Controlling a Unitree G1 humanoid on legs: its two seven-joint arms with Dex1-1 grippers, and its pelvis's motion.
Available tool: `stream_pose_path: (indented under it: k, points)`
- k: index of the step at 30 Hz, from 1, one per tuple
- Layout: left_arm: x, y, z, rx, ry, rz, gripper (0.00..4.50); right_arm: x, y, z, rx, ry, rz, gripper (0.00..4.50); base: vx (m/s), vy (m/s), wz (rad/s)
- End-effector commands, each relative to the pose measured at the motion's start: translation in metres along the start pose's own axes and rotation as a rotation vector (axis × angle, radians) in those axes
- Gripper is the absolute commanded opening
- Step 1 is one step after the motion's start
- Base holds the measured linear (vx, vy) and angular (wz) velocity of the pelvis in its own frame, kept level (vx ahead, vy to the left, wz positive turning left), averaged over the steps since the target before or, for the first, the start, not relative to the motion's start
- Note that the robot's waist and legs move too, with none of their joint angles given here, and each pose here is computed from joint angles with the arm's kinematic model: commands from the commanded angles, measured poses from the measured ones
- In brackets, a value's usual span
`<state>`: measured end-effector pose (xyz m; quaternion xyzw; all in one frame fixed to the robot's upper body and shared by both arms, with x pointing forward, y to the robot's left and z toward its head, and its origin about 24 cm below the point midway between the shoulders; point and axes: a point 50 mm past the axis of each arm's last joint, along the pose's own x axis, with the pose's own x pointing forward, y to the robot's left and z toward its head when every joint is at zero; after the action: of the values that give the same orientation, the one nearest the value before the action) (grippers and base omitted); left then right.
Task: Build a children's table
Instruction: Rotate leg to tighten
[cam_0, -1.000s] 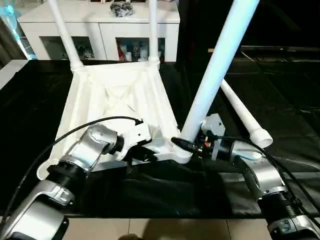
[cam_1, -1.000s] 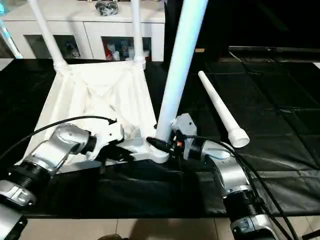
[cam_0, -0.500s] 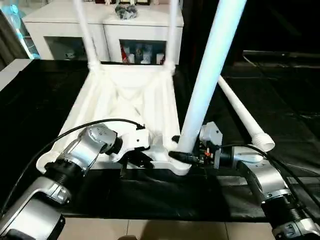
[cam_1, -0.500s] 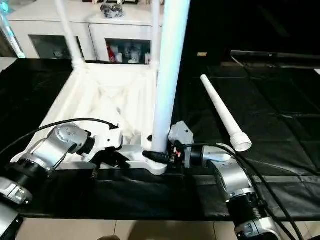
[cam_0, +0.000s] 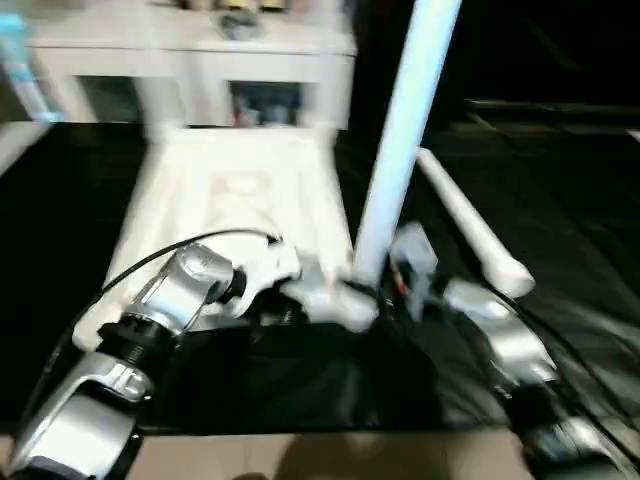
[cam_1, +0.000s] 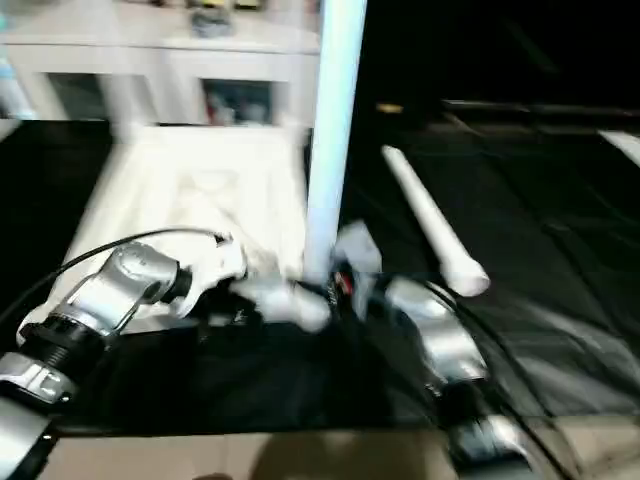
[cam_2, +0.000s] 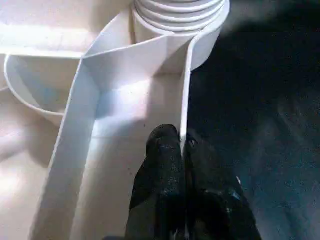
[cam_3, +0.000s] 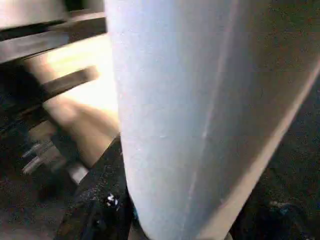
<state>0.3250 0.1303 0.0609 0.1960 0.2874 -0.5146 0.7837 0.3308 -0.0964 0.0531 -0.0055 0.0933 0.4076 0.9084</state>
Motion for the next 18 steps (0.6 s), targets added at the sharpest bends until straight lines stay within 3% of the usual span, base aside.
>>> stream_pose_path:
  k: [1,7,10,12,18]
  points:
    - [-0.011,-0.005,0.035,-0.003,-0.152,0.071,0.0,0.003,-0.004,-0.038,0.122,0.186,-0.153,1.93,-0.011,0.025,-0.28]
    - [0.005,-0.028,0.044,-0.049,-0.172,0.088,0.0,0.017,-0.012,-0.036,0.202,0.207,-0.32,1.93,0.003,0.005,-0.11]
    - [0.008,-0.029,0.044,-0.055,-0.162,0.106,0.0,0.019,-0.011,-0.036,0.186,0.226,-0.31,1.93,0.0,0.0,0.0]
    - [0.008,-0.028,0.044,-0.043,-0.139,0.128,0.0,0.022,-0.007,-0.038,0.124,0.269,-0.276,1.93,0.0,0.0,0.0]
    - [0.007,-0.026,0.045,-0.053,-0.128,0.162,0.0,0.023,-0.004,-0.041,0.156,0.279,-0.256,1.93,0.0,0.0,0.0]
